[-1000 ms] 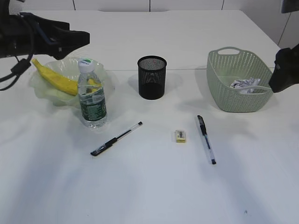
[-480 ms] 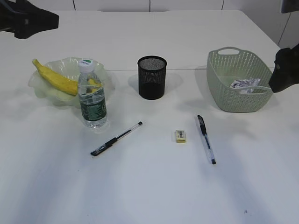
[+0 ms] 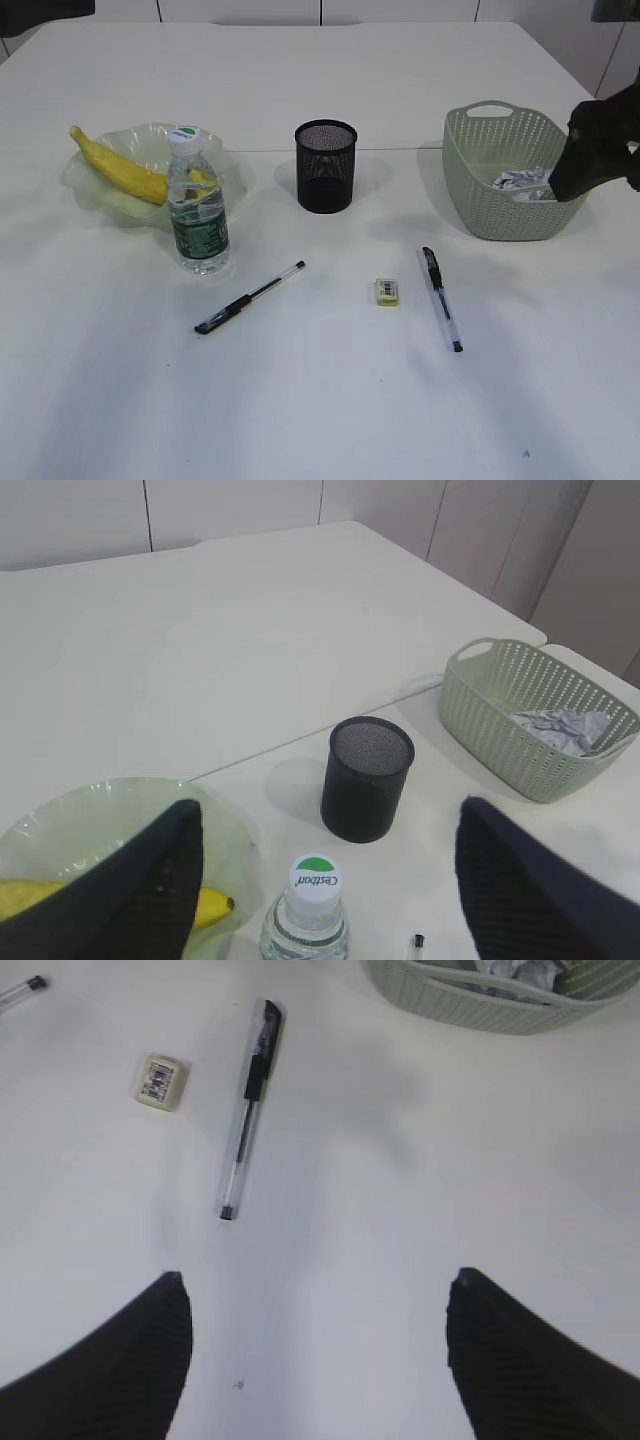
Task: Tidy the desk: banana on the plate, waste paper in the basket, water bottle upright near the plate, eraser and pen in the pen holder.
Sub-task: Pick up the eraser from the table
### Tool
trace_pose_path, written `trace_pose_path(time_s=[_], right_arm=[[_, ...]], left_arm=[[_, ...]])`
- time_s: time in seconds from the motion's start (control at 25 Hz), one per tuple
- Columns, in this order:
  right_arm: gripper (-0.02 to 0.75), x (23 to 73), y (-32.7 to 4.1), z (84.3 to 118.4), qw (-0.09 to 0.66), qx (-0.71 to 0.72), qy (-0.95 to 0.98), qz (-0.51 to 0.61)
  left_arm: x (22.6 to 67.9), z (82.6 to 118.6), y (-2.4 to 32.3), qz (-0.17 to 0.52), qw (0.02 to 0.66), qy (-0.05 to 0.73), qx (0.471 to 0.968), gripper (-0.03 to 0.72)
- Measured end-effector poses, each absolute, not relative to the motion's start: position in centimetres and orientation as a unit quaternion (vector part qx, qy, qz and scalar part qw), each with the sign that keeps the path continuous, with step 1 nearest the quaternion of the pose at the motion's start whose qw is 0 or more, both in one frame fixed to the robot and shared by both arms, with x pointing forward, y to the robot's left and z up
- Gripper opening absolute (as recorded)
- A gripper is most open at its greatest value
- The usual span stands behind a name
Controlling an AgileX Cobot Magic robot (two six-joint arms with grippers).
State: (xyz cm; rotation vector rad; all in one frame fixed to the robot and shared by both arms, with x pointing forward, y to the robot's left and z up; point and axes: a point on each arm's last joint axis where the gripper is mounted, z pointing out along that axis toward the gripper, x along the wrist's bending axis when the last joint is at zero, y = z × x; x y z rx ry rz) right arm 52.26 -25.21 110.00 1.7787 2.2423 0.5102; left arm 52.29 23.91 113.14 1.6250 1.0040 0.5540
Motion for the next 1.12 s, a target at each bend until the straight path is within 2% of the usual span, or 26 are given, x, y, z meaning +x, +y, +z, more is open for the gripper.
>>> trace_pose_path(time_s=[0.2, 0.4, 0.84, 1.12], right_arm=[[0.591, 52.1, -24.6, 110.0, 0.088, 0.615, 0.758, 0.196], [0.591, 51.9, -24.2, 110.1, 0.064, 0.62, 0.754, 0.206], [0.591, 51.6, -23.8, 110.1, 0.043, 0.621, 0.754, 0.208], [0.591, 51.6, -20.5, 110.4, 0.057, 0.595, 0.777, 0.198]], left_arm=[[52.2, 113.0, 24.0, 0.234, 0.543, 0.429, 0.682, 0.538], [51.7, 110.4, 24.5, 0.231, 0.518, 0.467, 0.679, 0.536], [47.5, 107.6, 25.2, 0.236, 0.494, 0.495, 0.674, 0.531], [46.6, 107.1, 25.4, 0.241, 0.49, 0.5, 0.672, 0.531]])
